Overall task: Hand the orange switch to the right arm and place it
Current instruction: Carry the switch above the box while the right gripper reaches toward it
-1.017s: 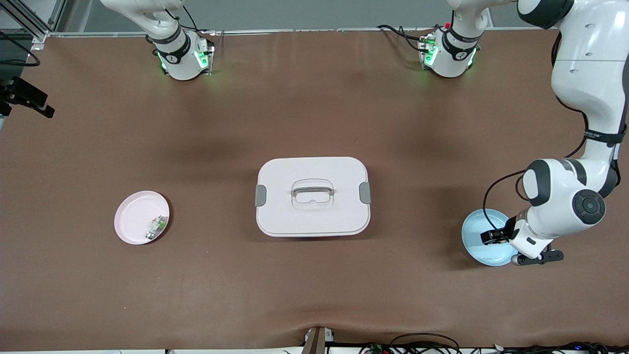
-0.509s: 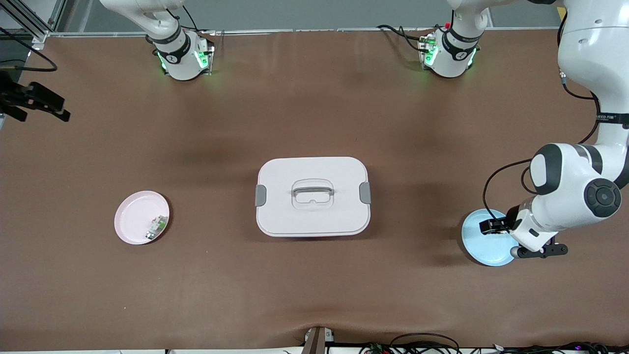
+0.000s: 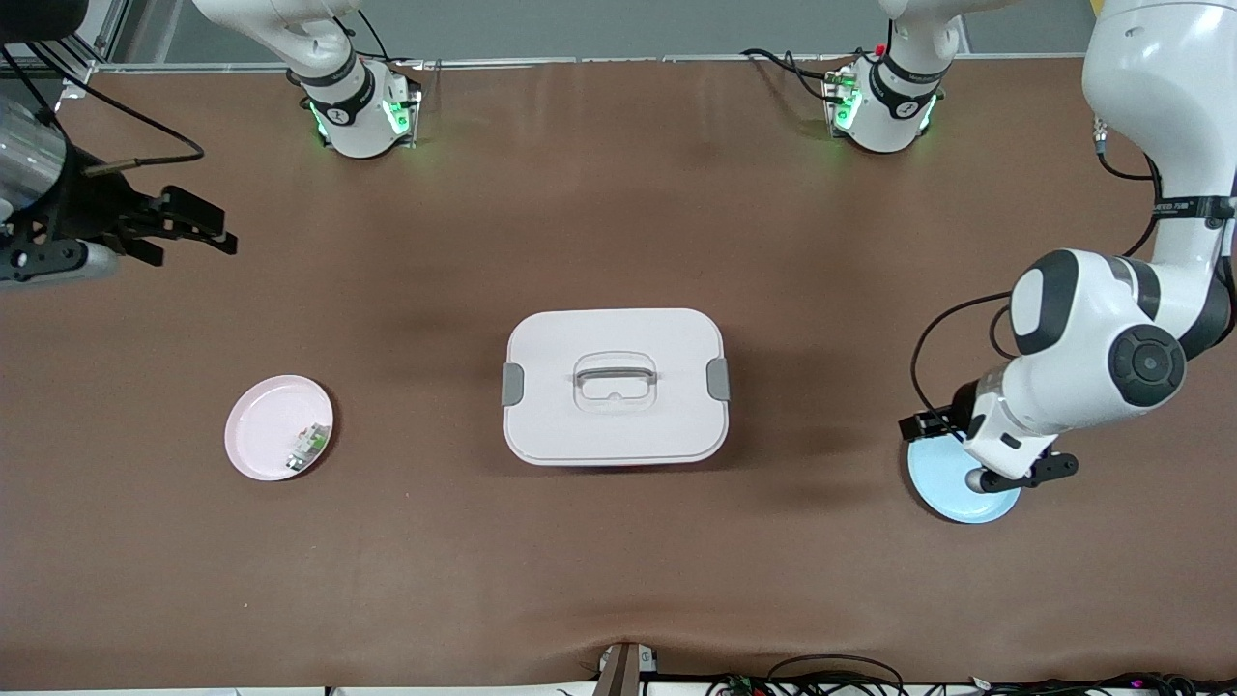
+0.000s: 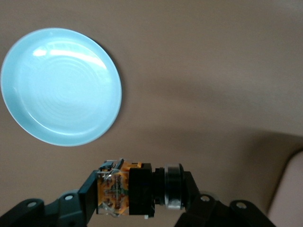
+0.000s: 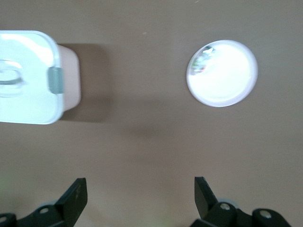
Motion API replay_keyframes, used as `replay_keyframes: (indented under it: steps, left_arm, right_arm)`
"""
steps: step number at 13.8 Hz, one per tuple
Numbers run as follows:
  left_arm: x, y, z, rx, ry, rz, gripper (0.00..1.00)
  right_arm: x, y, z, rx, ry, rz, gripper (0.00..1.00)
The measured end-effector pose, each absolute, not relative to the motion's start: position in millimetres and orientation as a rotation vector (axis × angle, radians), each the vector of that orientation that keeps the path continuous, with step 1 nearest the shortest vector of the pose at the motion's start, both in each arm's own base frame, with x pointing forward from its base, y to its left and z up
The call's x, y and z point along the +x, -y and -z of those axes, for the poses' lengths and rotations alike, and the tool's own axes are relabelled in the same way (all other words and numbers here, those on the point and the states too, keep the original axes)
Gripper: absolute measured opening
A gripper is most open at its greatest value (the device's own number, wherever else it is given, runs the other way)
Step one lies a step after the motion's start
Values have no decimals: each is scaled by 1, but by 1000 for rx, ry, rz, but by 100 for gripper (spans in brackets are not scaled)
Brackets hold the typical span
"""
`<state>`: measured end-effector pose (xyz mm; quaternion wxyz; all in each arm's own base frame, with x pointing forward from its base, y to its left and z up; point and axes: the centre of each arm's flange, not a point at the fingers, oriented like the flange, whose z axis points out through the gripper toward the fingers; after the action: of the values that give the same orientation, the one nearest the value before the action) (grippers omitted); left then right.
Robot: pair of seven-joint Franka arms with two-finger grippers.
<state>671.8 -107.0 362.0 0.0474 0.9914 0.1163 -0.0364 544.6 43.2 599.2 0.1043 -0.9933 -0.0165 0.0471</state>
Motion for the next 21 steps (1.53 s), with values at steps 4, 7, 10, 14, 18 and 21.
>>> replay_keyframes:
  steps: [4, 7, 10, 14, 18, 21]
  left_arm:
    - [658, 158, -389, 2891, -544, 169, 72]
    - [648, 193, -404, 2789, -688, 225, 72]
    - [631, 243, -424, 2704, -829, 286, 72]
    - [612, 293, -457, 2551, -1050, 383, 72]
    - [587, 340, -467, 2424, -1317, 513, 72]
    - [575, 370, -463, 2346, -1483, 601, 72]
  right_arm:
    - [552, -77, -586, -2863, -72, -189, 100]
    - [550, -124, -582, -2839, -125, -193, 100]
    - [550, -153, -573, -2692, -224, -246, 100]
    - [552, -187, -558, -2575, -323, -206, 100]
    - [546, -234, -541, -2444, -391, -126, 100]
    - [539, -266, -555, -2343, -462, -44, 100]
